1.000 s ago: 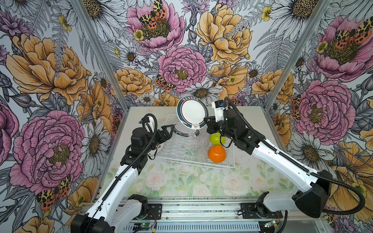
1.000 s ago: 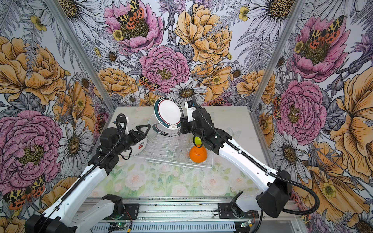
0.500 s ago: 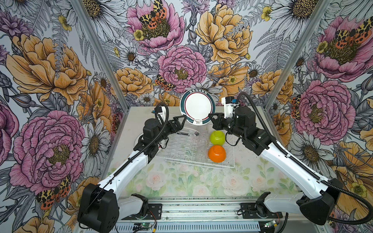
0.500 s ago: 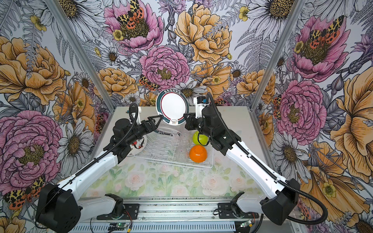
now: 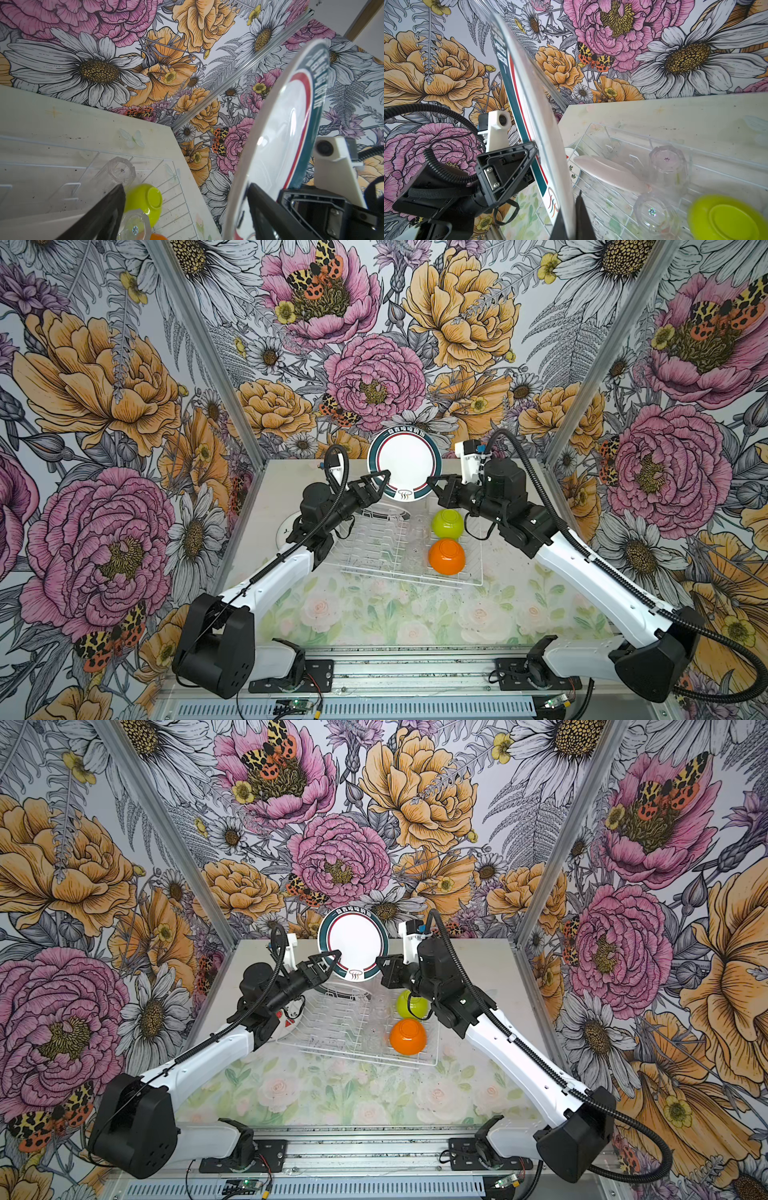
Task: Unload the mixed dishes from the dish rack
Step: 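Carry the plate toward the table with the left gripper while the right gripper releases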
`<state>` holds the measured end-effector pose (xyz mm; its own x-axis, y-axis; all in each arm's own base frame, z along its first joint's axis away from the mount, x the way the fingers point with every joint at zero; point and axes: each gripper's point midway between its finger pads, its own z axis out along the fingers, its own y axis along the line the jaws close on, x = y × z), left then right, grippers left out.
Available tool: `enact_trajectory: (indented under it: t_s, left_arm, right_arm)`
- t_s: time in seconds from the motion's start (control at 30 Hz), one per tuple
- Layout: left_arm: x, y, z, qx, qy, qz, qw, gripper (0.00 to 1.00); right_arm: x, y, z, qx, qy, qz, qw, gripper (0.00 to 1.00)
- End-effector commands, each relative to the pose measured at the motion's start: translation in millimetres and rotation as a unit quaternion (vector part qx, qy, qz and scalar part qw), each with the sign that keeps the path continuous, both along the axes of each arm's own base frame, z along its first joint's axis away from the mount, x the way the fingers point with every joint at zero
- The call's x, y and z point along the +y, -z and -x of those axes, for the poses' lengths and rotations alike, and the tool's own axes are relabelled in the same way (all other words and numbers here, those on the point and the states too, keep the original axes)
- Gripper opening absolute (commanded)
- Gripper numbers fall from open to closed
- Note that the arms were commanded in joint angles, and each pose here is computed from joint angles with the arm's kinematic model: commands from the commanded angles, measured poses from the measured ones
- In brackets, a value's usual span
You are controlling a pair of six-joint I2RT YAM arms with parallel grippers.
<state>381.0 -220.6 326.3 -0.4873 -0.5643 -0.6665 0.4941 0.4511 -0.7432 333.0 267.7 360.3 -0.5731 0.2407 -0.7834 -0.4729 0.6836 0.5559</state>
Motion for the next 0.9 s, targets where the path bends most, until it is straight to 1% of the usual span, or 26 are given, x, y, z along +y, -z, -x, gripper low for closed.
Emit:
enact_trajectory:
  t_s: [0.0,0.13,0.23,0.27,0.37,0.4,0.5,0.63,0.7,0.8,0.83,0.87]
  left_arm:
    - [-10.8,-25.3,8.9,-0.044,0.037,0.019,0.998,0.81]
    - [-14.4,-35.1,16.2,-0.062,0.059,0.029,0.996,0.67]
    - [-13.2,-38.0,19.8,-0.067,0.060,0.030,0.996,0.57]
    - [-12.8,-38.0,20.5,-0.068,0.059,0.031,0.995,0.55]
    - [-10.7,-35.6,21.5,-0.066,0.055,0.032,0.996,0.54]
    - [-10.4,-33.6,21.4,-0.064,0.053,0.033,0.996,0.52]
    - [-9.9,-31.9,22.6,-0.063,0.054,0.040,0.996,0.37]
    - [-11.6,-33.9,25.2,-0.066,0.062,0.050,0.995,0.20]
    - [-12.3,-32.5,25.3,-0.063,0.063,0.051,0.995,0.15]
    - [-13.7,-31.6,26.0,-0.062,0.066,0.052,0.995,0.10]
    - [-14.4,-31.7,26.2,-0.062,0.067,0.052,0.994,0.07]
    - [-14.5,-31.5,26.3,-0.062,0.067,0.052,0.994,0.05]
  right_arm:
    - [6.8,-21.1,-2.6,-0.026,-0.016,-0.034,0.999,0.00]
    - [10.9,-18.9,-5.4,-0.023,-0.022,-0.038,0.999,0.00]
    - [12.8,-16.6,-8.1,-0.021,-0.024,-0.039,0.999,0.00]
    - [13.6,-15.9,-8.5,-0.019,-0.025,-0.040,0.999,0.00]
    - [14.6,-14.0,-10.2,-0.017,-0.026,-0.043,0.999,0.00]
    - [14.4,-14.3,-9.9,-0.016,-0.027,-0.044,0.999,0.00]
    - [14.4,-14.7,-8.3,-0.017,-0.030,-0.047,0.998,0.03]
    - [11.8,-13.9,-7.9,-0.020,-0.025,-0.048,0.998,0.10]
    - [9.9,-12.2,-8.2,-0.019,-0.021,-0.048,0.998,0.15]
    - [8.2,-11.6,-7.9,-0.022,-0.019,-0.051,0.998,0.25]
    - [7.4,-10.8,-8.4,-0.022,-0.017,-0.052,0.998,0.28]
    - [6.4,-10.5,-8.4,-0.023,-0.015,-0.052,0.998,0.33]
